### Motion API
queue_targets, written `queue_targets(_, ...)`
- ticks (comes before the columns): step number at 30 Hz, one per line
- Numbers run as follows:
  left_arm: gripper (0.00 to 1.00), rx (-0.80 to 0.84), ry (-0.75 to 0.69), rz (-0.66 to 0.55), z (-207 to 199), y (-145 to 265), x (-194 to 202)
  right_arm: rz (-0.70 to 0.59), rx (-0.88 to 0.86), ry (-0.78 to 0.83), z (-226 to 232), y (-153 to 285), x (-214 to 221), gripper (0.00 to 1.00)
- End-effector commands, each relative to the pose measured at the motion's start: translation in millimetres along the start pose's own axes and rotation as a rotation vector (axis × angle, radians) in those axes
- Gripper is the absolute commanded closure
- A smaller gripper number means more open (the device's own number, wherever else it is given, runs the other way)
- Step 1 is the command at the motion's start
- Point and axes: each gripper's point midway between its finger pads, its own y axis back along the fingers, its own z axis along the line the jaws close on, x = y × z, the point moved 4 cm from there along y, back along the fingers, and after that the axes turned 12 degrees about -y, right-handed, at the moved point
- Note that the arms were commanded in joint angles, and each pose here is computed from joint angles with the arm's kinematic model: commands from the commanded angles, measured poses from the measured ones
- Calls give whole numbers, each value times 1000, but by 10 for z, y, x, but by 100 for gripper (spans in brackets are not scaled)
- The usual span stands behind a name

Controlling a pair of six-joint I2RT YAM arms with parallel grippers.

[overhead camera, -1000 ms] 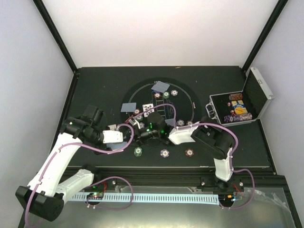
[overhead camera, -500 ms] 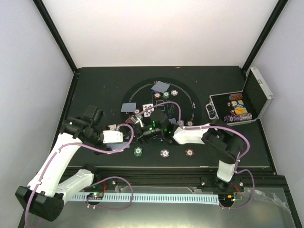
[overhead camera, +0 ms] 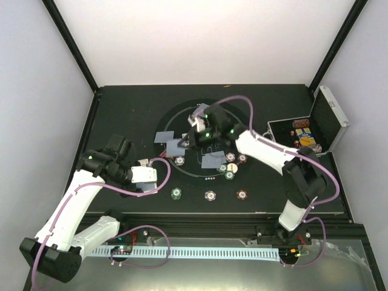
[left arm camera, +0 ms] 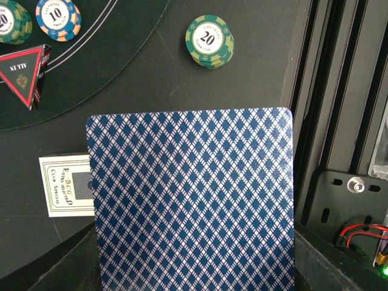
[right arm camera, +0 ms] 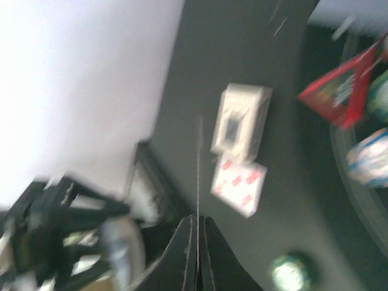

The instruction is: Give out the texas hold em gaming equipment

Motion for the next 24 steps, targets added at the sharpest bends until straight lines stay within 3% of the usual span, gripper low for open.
queue_targets(1,99,-14,-14,-32,6,58,-65,-157,636,204,-569,472,-445,99)
queue_targets(4,99,-14,-11,-34,5,52,-66,-306,944,406,-682,684,-845,99)
queue_targets(9,98,-18,-13,-33,-5,59,-61,-494,1282,772,-680,841,-1277,99)
queue_targets(16,98,-20,-9,-33,10,73,-69,-562,1376,1233,-588,487,-1376,99)
queue_targets(24,99,-26,-12,-21,9,72,-51,-454,1345,1349,-829,102,-1452,99)
